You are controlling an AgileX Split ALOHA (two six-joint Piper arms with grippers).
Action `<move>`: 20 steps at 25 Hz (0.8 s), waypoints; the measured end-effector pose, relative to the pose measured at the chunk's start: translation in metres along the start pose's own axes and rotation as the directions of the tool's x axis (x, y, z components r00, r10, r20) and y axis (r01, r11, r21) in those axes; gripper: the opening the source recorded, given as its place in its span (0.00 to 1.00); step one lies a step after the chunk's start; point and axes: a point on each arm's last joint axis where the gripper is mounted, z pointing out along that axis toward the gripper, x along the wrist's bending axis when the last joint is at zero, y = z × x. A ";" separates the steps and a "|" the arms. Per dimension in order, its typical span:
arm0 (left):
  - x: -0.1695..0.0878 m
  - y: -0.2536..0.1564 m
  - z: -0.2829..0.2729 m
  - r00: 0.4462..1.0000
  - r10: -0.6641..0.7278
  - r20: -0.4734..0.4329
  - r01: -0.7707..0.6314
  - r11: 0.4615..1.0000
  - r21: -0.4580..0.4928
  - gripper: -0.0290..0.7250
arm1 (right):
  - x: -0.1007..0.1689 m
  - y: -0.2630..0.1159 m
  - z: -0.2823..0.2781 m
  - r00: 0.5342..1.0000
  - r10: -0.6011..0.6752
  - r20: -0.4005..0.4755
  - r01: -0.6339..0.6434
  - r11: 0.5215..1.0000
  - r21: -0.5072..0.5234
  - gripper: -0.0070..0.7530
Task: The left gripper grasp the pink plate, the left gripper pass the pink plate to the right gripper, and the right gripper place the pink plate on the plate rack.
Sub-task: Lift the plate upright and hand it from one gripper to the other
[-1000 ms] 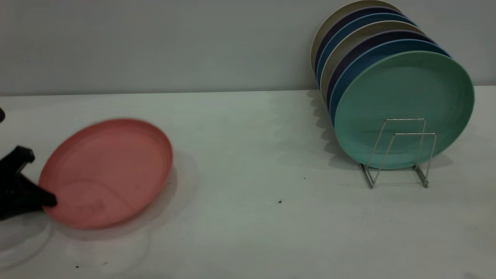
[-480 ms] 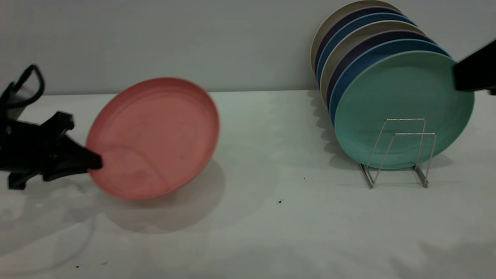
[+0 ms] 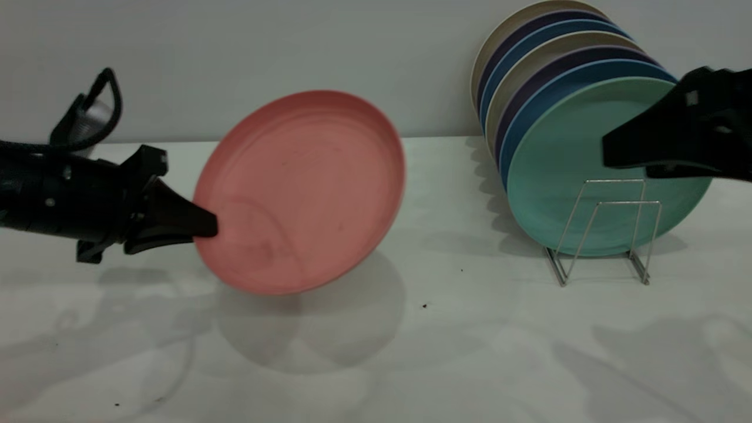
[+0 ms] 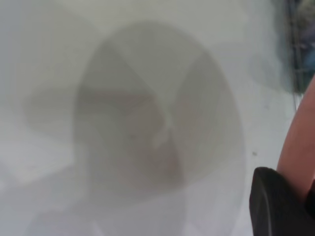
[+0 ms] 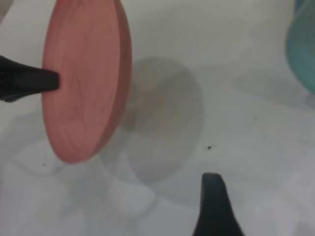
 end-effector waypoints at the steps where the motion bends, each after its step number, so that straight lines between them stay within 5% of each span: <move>1: -0.004 -0.001 0.002 1.000 0.011 0.007 -0.011 1.000 0.006 0.06 | -0.001 0.002 0.003 1.000 0.000 -0.010 0.000 1.000 0.000 0.70; 20: -0.078 -0.001 0.045 0.975 0.210 0.070 -0.215 0.974 0.069 0.06 | 0.002 0.017 0.014 0.993 0.005 -0.117 -0.008 1.000 -0.027 0.68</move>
